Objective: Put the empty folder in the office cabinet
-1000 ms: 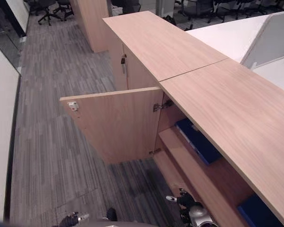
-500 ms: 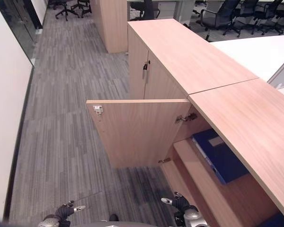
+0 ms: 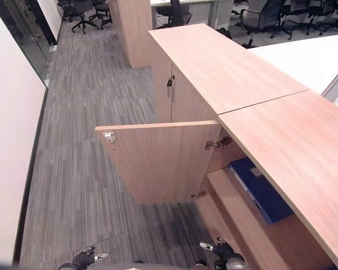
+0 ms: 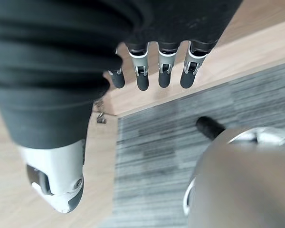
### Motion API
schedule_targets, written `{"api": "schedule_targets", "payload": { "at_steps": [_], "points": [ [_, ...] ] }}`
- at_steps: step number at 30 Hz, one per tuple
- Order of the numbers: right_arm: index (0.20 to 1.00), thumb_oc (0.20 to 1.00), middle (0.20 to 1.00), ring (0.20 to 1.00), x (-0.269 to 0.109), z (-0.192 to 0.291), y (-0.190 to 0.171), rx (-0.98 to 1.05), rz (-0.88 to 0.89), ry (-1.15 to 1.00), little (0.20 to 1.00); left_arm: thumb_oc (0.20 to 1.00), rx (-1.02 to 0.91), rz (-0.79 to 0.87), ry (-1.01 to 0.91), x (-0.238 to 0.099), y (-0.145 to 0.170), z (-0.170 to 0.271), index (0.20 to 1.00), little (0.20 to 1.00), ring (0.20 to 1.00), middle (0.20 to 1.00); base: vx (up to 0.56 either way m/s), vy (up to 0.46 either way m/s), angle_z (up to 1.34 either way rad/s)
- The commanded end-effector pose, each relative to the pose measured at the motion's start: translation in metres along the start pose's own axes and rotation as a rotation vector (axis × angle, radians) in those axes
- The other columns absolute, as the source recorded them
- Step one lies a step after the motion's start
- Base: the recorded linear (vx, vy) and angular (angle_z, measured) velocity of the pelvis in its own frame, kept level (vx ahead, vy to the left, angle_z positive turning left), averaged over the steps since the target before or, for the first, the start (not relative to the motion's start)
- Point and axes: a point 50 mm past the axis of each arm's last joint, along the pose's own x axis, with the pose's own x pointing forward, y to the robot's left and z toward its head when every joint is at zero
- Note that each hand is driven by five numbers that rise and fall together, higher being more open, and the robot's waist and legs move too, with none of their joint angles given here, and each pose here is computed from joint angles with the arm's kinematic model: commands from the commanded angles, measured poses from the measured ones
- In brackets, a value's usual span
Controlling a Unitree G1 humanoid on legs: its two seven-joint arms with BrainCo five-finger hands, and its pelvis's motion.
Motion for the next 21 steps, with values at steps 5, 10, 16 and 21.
{"api": "schedule_targets", "payload": {
  "at_steps": [5,10,16,21],
  "points": [
    [1.000,1.000,1.000,1.000,0.001,0.010,-0.002,0.011,-0.009,-0.041,1.000,1.000,-0.052,0.065,-0.369,0.003,0.024,0.101,1.000,1.000,1.000,1.000,0.04,-0.032,0.00],
    [1.000,1.000,1.000,1.000,0.000,0.006,0.001,-0.020,0.006,-0.036,1.000,1.000,-0.073,0.144,-0.505,-0.004,0.049,0.150,1.000,1.000,1.000,1.000,0.04,-0.022,-0.14],
    [1.000,1.000,1.000,1.000,-0.001,0.009,0.003,-0.058,0.028,-0.061,1.000,1.000,-0.074,0.278,-0.657,-0.023,0.092,0.219,1.000,1.000,1.000,1.000,0.05,-0.011,-0.11],
    [1.000,1.000,1.000,1.000,-0.001,0.011,0.000,-0.058,0.036,-0.076,1.000,1.000,-0.075,0.383,-0.759,-0.050,0.128,0.269,1.000,1.000,1.000,1.000,0.04,0.012,-0.18]
  ]
}}
